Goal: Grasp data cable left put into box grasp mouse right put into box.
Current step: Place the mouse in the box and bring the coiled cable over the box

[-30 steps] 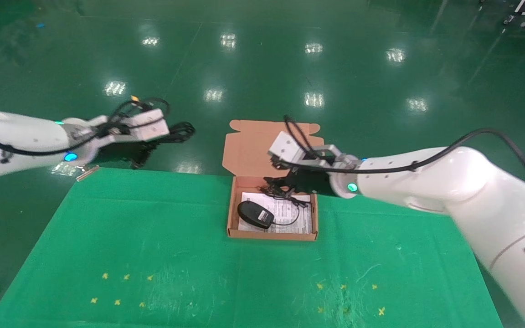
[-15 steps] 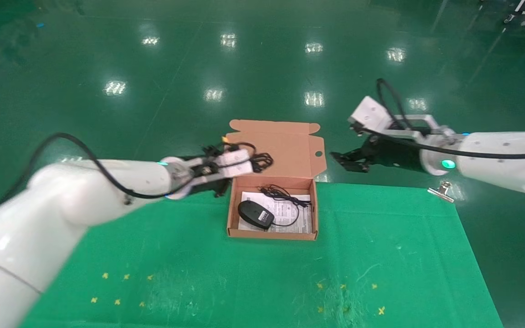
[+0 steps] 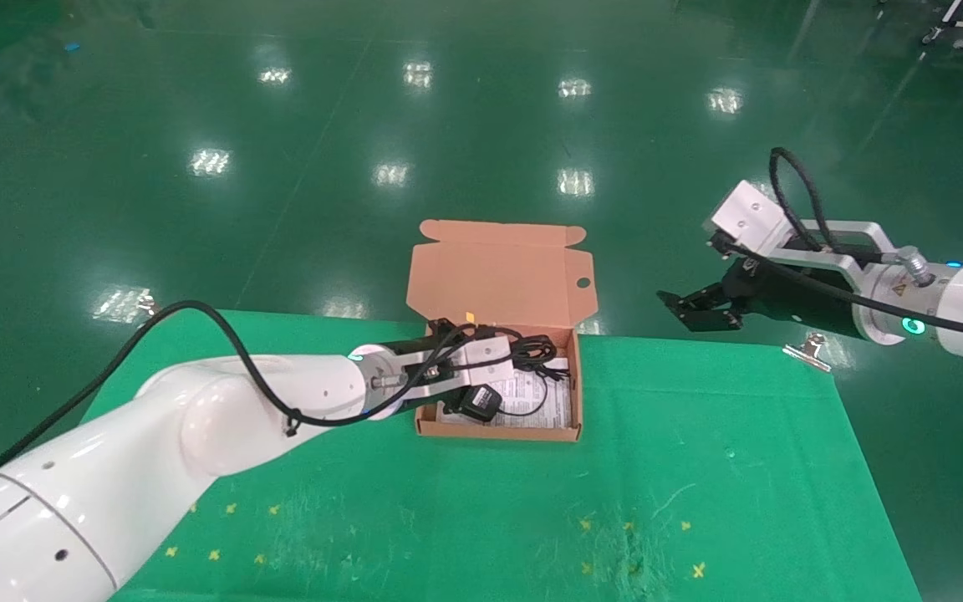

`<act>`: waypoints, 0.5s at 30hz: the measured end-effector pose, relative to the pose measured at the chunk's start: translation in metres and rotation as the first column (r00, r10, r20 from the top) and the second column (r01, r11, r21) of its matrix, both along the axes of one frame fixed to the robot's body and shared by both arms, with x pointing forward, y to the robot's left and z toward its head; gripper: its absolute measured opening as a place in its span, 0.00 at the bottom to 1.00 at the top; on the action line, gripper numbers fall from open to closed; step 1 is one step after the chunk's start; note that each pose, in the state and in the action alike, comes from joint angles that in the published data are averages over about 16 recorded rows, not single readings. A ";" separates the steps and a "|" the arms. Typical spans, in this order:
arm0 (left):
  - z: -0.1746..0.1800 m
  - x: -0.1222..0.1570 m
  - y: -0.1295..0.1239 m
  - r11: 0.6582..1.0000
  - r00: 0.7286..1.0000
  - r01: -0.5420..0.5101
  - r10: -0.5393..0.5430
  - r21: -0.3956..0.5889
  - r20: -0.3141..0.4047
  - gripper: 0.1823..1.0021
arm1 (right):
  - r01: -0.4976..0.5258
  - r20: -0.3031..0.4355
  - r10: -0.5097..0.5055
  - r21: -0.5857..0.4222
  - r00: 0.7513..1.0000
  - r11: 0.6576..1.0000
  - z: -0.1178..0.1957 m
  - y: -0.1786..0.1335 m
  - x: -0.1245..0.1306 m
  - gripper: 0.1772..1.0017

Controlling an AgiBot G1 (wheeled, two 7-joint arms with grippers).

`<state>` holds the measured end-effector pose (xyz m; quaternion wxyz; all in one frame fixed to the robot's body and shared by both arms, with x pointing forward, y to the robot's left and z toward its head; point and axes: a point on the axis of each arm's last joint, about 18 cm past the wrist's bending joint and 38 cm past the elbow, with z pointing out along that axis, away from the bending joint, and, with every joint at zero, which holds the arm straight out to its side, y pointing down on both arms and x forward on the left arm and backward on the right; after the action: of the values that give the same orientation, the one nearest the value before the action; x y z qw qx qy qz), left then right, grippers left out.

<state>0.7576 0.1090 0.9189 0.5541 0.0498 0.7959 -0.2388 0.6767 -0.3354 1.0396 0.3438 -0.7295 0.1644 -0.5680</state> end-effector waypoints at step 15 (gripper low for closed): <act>-0.002 0.000 0.001 1.000 1.000 0.000 0.000 -0.004 0.005 0.14 | 0.010 0.010 -0.010 -0.001 1.000 1.000 0.000 -0.003 -0.004 1.00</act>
<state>0.7578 0.1098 0.9172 0.5561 0.0494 0.7941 -0.2404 0.6726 -0.3388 1.0393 0.3415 -0.7260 0.1662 -0.5733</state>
